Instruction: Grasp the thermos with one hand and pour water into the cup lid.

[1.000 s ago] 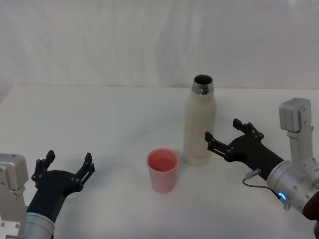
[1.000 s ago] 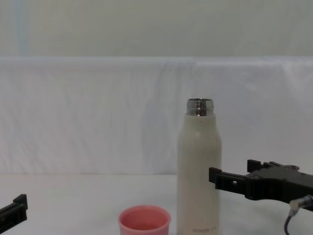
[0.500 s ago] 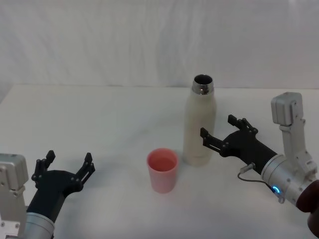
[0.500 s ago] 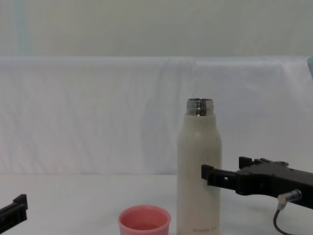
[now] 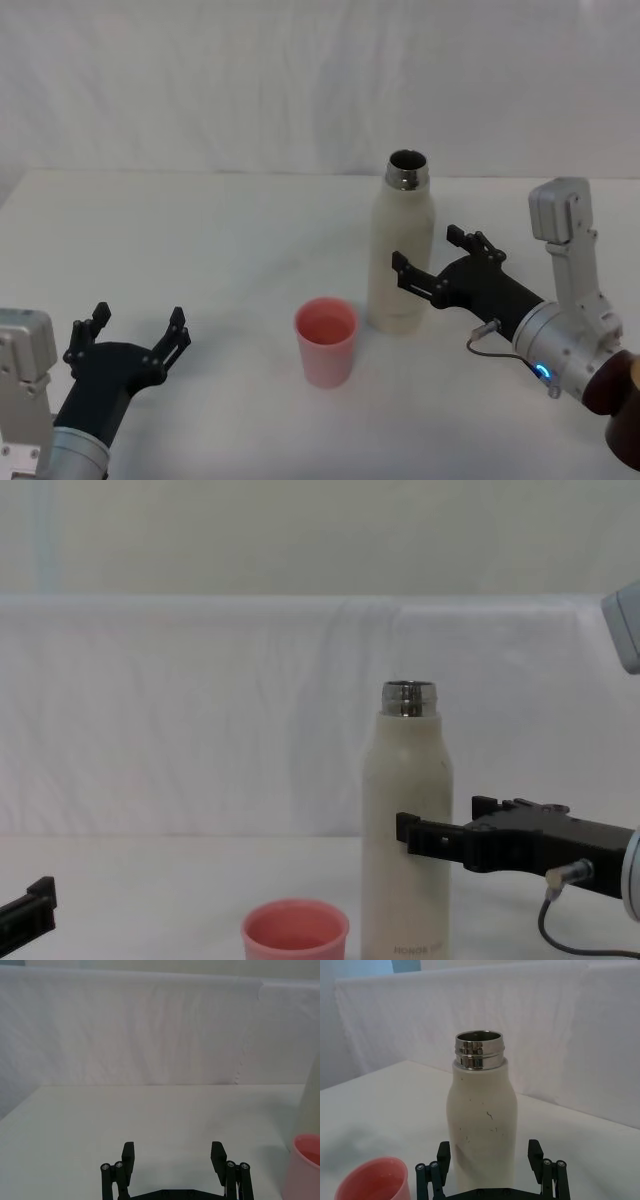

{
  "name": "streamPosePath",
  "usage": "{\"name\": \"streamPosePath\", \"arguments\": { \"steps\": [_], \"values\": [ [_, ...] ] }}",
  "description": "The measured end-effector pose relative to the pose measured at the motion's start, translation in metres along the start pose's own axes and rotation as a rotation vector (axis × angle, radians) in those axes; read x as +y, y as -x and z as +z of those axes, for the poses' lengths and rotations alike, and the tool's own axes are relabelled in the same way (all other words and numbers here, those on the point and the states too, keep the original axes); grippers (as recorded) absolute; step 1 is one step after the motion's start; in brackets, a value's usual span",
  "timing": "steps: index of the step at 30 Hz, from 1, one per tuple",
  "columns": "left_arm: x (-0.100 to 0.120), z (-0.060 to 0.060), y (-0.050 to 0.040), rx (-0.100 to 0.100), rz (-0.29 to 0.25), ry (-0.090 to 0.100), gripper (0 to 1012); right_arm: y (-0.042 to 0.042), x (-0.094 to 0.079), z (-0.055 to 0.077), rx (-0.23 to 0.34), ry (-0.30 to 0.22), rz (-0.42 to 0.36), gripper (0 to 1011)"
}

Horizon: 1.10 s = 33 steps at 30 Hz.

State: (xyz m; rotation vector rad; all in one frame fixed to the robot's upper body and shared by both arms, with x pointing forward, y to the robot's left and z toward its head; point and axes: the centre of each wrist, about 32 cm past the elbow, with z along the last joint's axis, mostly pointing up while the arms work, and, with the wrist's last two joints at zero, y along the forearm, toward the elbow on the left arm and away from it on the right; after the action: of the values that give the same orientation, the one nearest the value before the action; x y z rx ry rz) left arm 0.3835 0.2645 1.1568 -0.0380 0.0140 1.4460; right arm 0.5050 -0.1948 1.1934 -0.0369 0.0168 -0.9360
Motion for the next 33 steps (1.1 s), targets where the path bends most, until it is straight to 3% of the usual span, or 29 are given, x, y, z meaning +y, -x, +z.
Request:
{"name": "streamPosePath", "arguments": {
  "steps": [33],
  "values": [
    [0.000,0.000,0.0000,0.000,0.000,0.000,1001,0.0007,0.015,0.005,-0.034,0.018,0.008,1000]
  ]
}}
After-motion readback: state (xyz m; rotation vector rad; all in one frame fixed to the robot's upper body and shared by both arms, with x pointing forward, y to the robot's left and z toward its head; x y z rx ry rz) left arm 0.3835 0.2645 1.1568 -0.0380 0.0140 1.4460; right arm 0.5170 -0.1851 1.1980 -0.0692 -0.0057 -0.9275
